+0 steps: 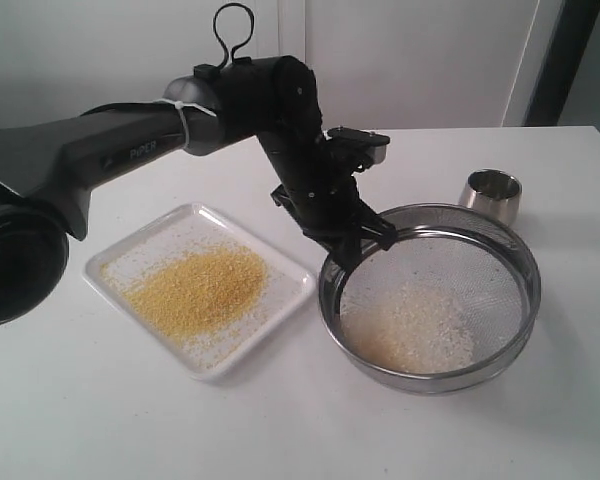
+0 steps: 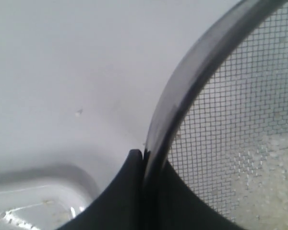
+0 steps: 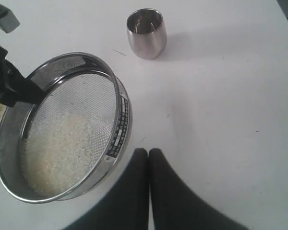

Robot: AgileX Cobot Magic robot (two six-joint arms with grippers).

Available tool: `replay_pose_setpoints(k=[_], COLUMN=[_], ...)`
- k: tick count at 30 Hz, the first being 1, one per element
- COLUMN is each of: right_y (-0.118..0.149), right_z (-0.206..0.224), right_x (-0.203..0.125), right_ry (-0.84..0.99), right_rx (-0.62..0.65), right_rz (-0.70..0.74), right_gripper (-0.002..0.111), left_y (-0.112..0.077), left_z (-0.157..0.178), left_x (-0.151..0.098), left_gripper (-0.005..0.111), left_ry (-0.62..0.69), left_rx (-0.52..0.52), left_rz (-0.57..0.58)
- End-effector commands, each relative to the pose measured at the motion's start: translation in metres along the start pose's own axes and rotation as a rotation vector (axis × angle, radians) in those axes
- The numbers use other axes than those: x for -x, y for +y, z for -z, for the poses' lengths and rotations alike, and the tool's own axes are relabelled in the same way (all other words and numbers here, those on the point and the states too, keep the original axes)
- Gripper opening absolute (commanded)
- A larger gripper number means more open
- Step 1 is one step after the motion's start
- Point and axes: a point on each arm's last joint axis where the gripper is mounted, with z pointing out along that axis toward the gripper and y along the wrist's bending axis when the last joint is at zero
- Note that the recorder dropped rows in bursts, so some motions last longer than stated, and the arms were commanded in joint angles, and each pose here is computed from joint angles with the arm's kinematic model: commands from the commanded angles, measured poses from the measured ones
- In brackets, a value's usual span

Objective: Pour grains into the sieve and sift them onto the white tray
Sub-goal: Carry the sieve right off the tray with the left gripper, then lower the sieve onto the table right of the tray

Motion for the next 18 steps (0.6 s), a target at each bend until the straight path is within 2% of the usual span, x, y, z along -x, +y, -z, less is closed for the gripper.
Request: replay_pose_setpoints(k=[1, 6, 9, 13, 18], right_y=[0.000, 0.000, 0.000, 0.000, 0.000], right_z=[0.000, 0.000, 0.000, 0.000, 0.000], right_x=[0.000, 0.000, 0.000, 0.000, 0.000], right_ry=[-0.009, -0.009, -0.009, -0.009, -0.009], right_rx=[0.000, 0.000, 0.000, 0.000, 0.000], right_rz=[-0.006, -0.006, -0.006, -0.006, -0.006], right_gripper=[0.000, 0.000, 0.000, 0.000, 0.000], left_y=[-0.013, -0.011, -0.017, -0.031, -0.033], left_z=[0.014, 0.004, -0.010, -0.026, -0.040], left_x=[0.016, 0.022, 0.019, 0.023, 0.020], left_gripper=[0.000, 0.000, 0.000, 0.000, 0.000], left_ry=[-0.086, -0.097, -0.062, -0.099, -0.081], left_rx=[-0.061, -0.072, -0.076, -0.074, -0.073], left_rz=[0.027, 0.044, 0.033, 0.008, 0.002])
